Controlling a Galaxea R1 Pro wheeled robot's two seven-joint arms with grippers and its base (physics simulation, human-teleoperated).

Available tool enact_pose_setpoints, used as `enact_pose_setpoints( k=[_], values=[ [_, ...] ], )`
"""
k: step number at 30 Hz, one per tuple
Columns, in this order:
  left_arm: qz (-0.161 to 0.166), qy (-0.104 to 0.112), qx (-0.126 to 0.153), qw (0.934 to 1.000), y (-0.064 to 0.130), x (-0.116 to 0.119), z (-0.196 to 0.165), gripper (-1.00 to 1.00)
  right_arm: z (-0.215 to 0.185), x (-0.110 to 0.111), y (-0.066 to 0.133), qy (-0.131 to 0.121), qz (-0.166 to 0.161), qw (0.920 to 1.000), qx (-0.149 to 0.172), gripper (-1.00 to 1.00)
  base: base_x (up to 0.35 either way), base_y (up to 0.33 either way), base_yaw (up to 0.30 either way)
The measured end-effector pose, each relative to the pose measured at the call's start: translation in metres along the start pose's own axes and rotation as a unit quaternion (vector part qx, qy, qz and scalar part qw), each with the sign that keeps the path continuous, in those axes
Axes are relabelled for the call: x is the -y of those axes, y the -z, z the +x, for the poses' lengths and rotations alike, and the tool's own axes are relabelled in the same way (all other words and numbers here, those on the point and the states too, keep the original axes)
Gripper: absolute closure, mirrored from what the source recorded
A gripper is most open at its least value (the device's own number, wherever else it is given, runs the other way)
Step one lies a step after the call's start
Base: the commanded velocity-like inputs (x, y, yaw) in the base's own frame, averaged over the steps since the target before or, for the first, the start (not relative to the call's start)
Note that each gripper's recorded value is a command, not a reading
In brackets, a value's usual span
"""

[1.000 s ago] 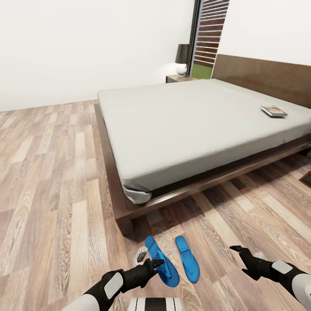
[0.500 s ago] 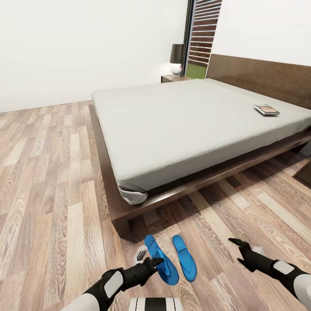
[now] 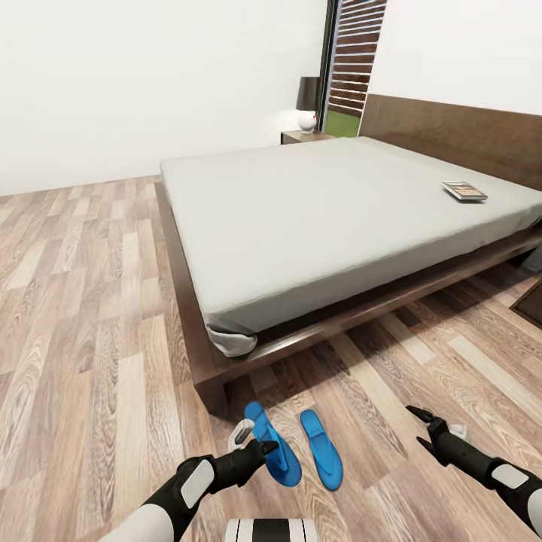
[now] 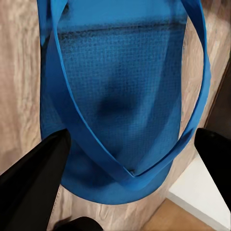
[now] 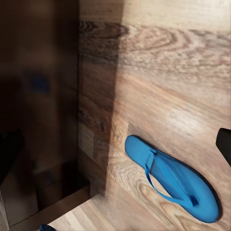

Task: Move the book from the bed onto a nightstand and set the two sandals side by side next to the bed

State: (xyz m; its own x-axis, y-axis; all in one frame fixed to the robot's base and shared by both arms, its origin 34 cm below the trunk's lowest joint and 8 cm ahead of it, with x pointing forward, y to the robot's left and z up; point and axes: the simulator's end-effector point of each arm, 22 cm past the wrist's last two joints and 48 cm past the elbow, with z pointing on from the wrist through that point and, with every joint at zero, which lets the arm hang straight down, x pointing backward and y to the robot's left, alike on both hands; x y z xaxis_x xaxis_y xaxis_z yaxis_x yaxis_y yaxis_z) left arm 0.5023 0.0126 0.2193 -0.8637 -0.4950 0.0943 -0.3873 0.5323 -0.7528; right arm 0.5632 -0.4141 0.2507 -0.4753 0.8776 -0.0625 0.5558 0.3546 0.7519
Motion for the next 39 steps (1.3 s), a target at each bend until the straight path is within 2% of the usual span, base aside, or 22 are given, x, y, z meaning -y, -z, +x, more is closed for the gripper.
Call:
enact_pose_setpoints(
  k=[8,18,39],
  values=[
    [-0.03,0.001,-0.008,0.9995,0.001,-0.01,0.0,1.0,-0.004,-0.006,0.004,0.002,-0.018,0.9998,0.002,-1.0,0.0,0.0,0.0],
    [-0.033,-0.002,-0.014,0.9994,0.002,-0.007,-0.003,1.0,-0.006,-0.007,0.006,0.003,-0.022,0.9998,0.004,-1.0,0.0,0.0,0.0],
    [-0.027,-0.015,-0.007,0.9995,0.003,0.002,-0.012,1.0,-0.006,-0.01,0.006,0.004,-0.029,0.9996,0.003,-1.0,0.0,0.0,0.0]
  ],
)
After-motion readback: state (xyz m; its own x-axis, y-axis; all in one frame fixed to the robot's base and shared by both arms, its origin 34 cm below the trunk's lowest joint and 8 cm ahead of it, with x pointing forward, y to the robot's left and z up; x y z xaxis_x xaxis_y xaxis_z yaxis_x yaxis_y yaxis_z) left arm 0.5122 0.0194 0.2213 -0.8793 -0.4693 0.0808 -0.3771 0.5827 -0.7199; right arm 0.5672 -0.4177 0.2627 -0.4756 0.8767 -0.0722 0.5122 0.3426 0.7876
